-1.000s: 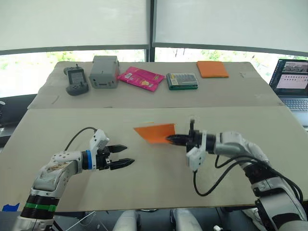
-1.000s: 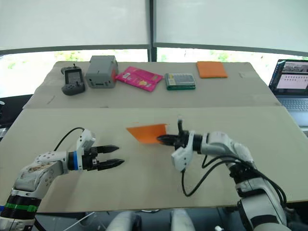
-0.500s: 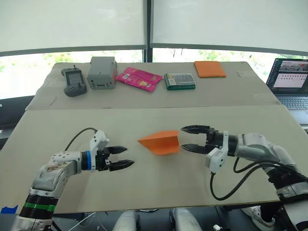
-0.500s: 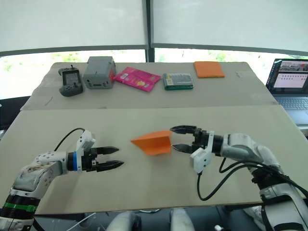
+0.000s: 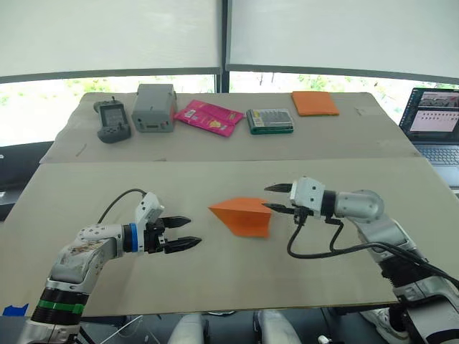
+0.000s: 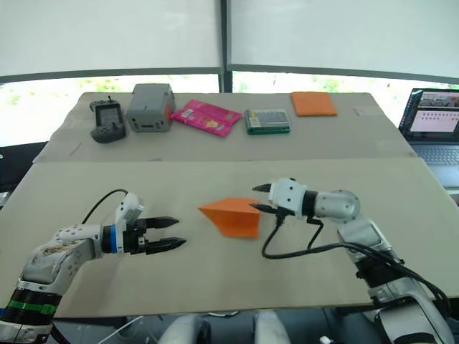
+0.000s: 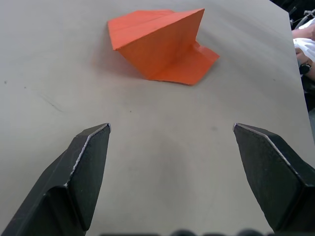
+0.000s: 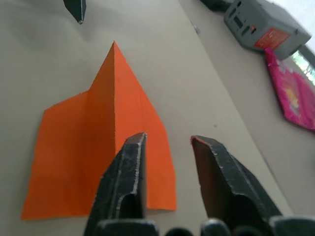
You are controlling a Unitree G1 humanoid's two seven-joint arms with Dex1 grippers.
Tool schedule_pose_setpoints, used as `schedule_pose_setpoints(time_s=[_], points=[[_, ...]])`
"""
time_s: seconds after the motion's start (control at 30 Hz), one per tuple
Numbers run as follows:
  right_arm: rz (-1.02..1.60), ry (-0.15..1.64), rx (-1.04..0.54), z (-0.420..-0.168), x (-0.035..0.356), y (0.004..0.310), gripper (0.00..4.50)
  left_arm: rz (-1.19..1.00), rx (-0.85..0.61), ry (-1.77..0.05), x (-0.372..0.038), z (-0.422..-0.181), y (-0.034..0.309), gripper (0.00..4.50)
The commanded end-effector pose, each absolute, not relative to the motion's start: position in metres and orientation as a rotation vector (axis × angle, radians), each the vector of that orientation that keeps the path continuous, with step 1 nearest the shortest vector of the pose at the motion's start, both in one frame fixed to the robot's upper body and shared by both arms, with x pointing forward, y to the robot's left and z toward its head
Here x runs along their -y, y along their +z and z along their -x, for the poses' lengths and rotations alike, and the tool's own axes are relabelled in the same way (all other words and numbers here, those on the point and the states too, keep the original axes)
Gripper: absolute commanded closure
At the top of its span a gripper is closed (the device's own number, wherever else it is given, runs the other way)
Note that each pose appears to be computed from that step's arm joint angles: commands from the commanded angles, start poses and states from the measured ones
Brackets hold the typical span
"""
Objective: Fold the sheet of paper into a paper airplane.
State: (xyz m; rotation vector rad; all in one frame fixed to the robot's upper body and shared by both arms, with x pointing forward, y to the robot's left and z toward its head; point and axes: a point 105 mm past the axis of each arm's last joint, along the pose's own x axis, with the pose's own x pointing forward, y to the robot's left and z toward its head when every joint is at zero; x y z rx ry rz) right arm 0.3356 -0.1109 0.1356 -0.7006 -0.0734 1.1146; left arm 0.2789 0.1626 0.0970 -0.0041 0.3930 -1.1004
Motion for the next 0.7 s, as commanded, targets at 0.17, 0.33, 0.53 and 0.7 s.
schedule_pose_setpoints(time_s=[0.17, 0.33, 0.53, 0.7], points=[[0.673, 1.106, 0.009, -0.335, 0.111, 0.132, 4.42, -0.026, -0.356, -1.113, -0.157, -0.279, 0.103, 0.26], [0.666, 1.189, -0.007, -0.311, 0.108, 0.118, 4.42, -0.034, -0.356, -1.111, -0.158, -0.280, 0.102, 0.26], [0.651, 1.209, -0.011, -0.292, 0.102, 0.104, 4.42, -0.042, -0.358, -1.111, -0.160, -0.281, 0.102, 0.26], [0.671, 1.181, -0.013, -0.288, 0.101, 0.092, 4.42, -0.050, -0.357, -1.119, -0.159, -0.283, 0.103, 0.26]])
